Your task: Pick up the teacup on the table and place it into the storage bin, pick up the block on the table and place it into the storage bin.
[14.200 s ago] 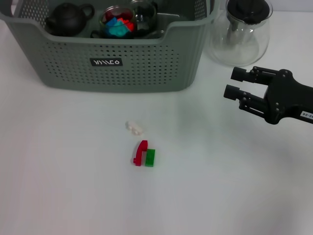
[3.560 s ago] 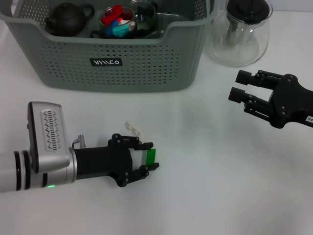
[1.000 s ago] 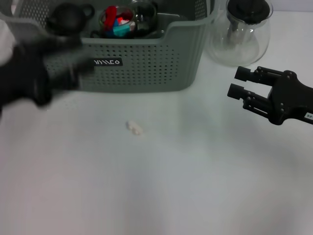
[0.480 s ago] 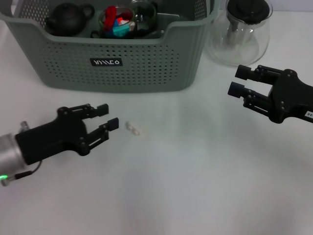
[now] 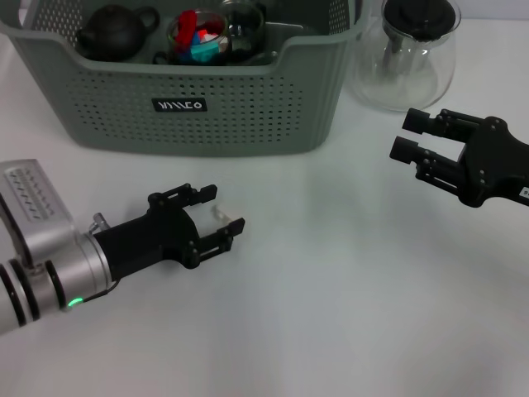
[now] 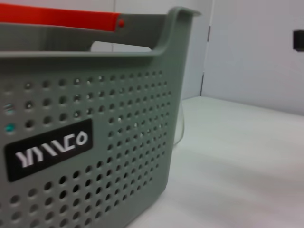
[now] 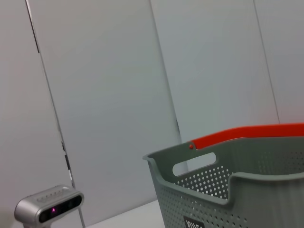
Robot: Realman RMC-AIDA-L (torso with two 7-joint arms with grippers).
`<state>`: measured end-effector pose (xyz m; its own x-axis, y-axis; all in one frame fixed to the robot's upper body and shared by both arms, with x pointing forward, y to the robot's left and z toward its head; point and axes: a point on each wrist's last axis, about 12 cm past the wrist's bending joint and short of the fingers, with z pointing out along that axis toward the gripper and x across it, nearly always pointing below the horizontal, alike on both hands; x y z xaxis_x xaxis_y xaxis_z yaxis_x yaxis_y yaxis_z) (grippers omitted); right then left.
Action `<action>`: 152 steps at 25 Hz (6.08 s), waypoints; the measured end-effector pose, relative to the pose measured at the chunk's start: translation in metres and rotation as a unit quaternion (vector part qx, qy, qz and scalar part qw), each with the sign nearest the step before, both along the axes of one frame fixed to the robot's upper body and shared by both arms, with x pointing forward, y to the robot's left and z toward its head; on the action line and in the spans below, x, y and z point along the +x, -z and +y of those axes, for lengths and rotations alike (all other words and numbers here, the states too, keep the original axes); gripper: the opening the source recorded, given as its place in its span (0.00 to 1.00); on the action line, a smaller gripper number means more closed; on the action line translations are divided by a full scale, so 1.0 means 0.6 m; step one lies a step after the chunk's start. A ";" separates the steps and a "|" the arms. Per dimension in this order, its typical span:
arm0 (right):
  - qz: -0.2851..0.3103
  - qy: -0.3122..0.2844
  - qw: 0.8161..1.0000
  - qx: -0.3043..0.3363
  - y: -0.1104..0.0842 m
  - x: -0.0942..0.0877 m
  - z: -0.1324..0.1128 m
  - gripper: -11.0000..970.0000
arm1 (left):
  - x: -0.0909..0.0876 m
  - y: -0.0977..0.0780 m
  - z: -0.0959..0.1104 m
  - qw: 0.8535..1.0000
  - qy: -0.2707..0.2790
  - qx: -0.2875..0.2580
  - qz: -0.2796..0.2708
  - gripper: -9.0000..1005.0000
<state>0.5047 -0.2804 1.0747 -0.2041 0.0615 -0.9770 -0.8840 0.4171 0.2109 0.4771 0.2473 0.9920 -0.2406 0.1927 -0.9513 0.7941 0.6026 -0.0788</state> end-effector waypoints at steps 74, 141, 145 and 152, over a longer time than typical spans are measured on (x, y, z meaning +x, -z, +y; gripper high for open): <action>0.005 -0.003 1.000 0.004 0.003 -0.003 0.003 0.53 | 0.218 -0.266 0.059 0.985 0.009 -0.169 0.022 0.42; -0.136 -0.047 0.986 -0.082 0.059 -0.050 0.035 0.53 | 0.009 -0.116 0.063 0.976 0.207 -0.021 0.058 0.63; -0.134 -0.044 0.986 -0.090 0.069 -0.058 0.036 0.54 | 0.010 -0.116 0.053 0.972 0.230 -0.014 0.049 0.63; -0.106 -0.079 0.987 -0.094 0.077 -0.056 0.057 0.93 | 0.004 -0.110 0.036 0.966 0.255 -0.014 0.031 0.76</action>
<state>0.4714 -0.2462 1.0285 0.0139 -0.1414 -0.9899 -0.9571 0.2847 -0.0541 0.4795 0.2687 1.0579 -0.1769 0.2762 -0.9447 0.9807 0.1304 -0.1456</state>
